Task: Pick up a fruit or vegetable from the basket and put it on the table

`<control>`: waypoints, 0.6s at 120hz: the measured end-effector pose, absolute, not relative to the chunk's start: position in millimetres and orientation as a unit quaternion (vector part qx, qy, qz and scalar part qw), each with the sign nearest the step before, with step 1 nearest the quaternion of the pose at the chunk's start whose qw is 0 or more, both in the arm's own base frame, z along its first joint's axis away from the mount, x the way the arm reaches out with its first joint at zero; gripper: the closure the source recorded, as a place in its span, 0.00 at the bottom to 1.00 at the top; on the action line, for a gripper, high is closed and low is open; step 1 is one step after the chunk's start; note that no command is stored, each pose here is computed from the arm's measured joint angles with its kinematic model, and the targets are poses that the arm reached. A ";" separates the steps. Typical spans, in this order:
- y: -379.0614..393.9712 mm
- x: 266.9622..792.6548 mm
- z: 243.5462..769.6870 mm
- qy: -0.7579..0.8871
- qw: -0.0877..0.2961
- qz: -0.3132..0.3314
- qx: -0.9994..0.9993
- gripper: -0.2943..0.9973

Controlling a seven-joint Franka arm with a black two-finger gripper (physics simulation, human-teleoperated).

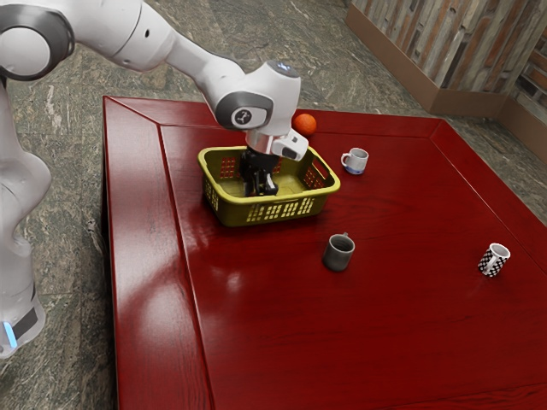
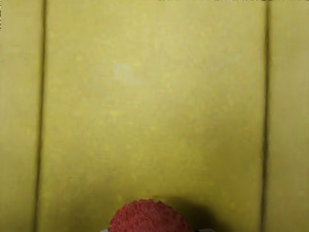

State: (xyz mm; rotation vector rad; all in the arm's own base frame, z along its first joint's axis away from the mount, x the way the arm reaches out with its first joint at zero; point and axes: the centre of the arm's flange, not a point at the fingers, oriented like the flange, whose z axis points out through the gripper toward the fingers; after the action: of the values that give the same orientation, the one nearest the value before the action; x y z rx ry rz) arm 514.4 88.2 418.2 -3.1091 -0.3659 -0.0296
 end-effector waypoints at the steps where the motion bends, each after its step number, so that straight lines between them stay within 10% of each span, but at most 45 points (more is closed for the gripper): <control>1: 88.1 514.4 418.3 -0.117 0.005 -0.010 -0.993 0.63; 50: 95.0 538.9 531.6 -0.098 0.029 -0.107 -0.989 0.63; 72: -27.7 569.2 613.0 0.016 0.043 -0.180 -0.983 0.64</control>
State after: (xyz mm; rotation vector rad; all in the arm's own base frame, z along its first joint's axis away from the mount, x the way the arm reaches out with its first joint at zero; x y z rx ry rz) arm 569.2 -27.7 613.0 -3.0059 0.0487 -0.5504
